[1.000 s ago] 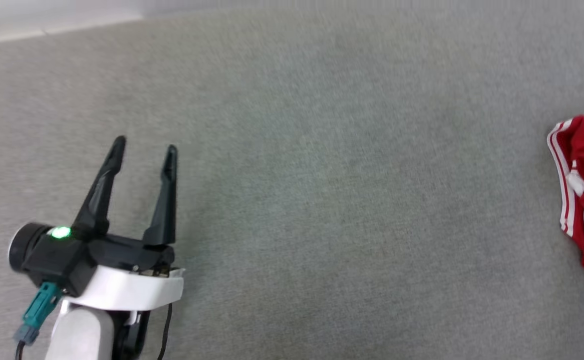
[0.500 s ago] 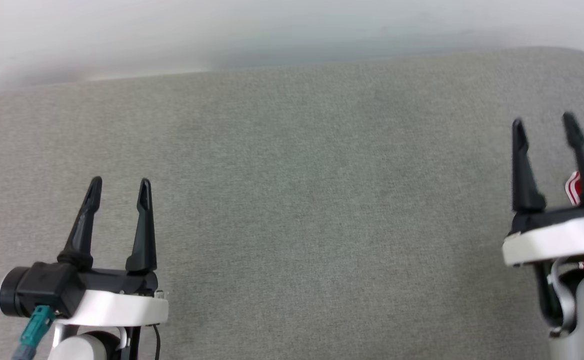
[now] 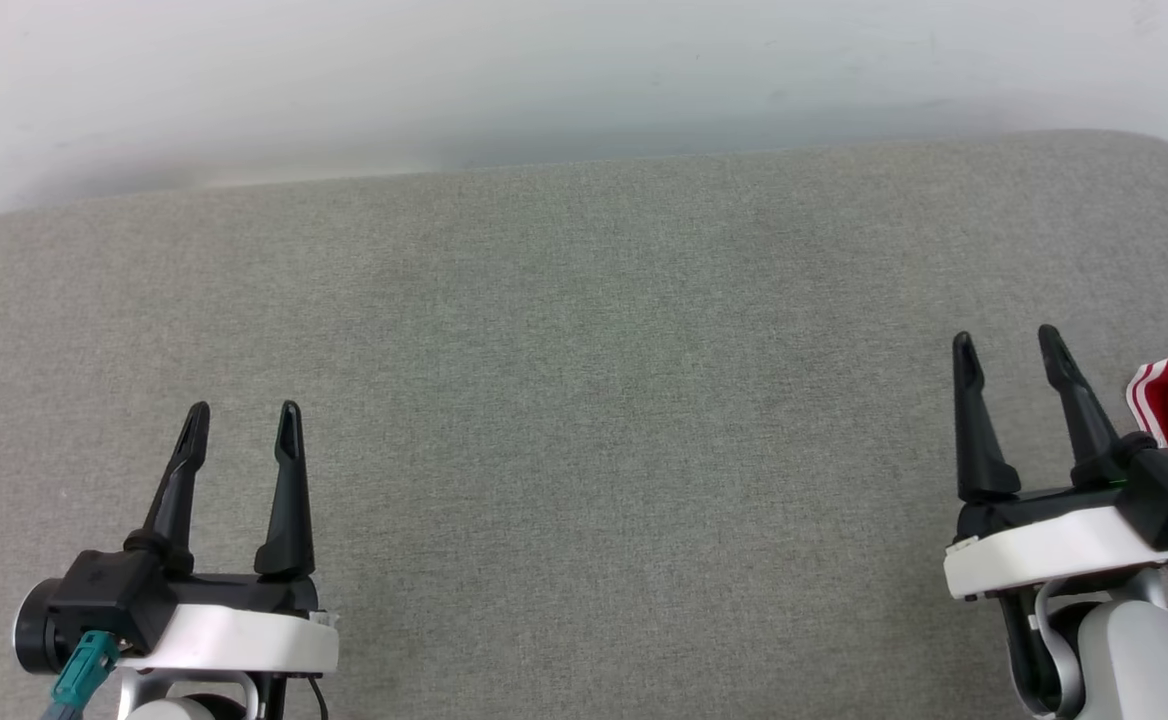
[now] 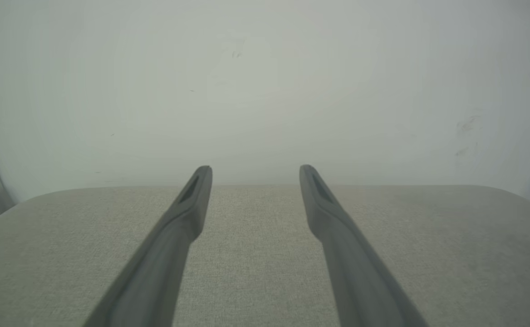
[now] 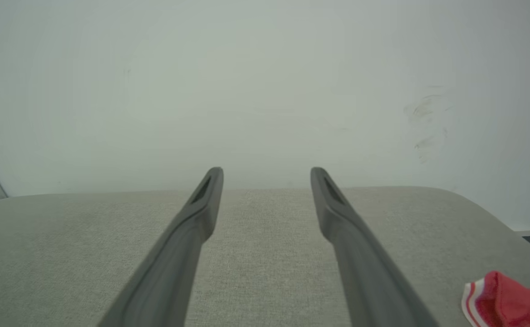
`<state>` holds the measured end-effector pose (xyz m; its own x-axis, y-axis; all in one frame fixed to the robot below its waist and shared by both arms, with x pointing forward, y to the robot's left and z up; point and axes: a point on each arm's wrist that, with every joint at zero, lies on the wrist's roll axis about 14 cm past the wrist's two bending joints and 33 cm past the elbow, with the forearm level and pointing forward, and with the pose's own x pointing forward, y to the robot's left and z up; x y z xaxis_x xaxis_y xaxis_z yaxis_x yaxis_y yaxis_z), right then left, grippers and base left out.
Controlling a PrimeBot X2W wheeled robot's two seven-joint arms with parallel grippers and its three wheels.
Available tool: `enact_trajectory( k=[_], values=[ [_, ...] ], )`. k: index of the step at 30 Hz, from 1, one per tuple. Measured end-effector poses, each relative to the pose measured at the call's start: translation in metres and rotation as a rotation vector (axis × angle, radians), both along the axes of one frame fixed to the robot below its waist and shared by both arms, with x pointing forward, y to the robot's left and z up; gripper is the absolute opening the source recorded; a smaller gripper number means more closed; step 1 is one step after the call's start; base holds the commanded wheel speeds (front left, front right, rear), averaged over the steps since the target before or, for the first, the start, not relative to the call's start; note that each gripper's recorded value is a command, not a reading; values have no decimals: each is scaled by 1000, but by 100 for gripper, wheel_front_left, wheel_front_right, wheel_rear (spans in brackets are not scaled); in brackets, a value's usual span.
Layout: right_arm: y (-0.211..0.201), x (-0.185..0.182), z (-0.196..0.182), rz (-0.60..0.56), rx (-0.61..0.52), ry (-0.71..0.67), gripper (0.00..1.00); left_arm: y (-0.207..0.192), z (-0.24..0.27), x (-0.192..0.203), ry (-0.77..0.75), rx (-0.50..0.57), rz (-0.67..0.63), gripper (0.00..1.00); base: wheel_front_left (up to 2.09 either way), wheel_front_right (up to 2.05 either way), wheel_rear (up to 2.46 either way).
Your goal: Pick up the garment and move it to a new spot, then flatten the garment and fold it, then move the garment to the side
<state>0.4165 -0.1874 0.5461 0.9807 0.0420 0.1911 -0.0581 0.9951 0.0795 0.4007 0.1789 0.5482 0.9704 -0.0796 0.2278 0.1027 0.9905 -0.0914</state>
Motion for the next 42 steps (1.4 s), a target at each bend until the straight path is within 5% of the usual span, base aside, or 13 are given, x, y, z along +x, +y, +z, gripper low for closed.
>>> enact_trajectory(
  k=[26,27,32,42],
  values=[
    [3,-1,-1,7,7,-9,100,2,-1,2,1,-6,12,100,0,0,0],
    [3,-1,-1,8,8,-9,0,3,0,2,1,-8,13,0,0,0,0],
    [2,-7,-22,6,16,57,0,3,-16,0,51,-20,16,0,0,0,0],
    [-3,-11,-29,-5,213,95,0,8,-29,-3,115,-211,21,0,0,0,0]
  ],
)
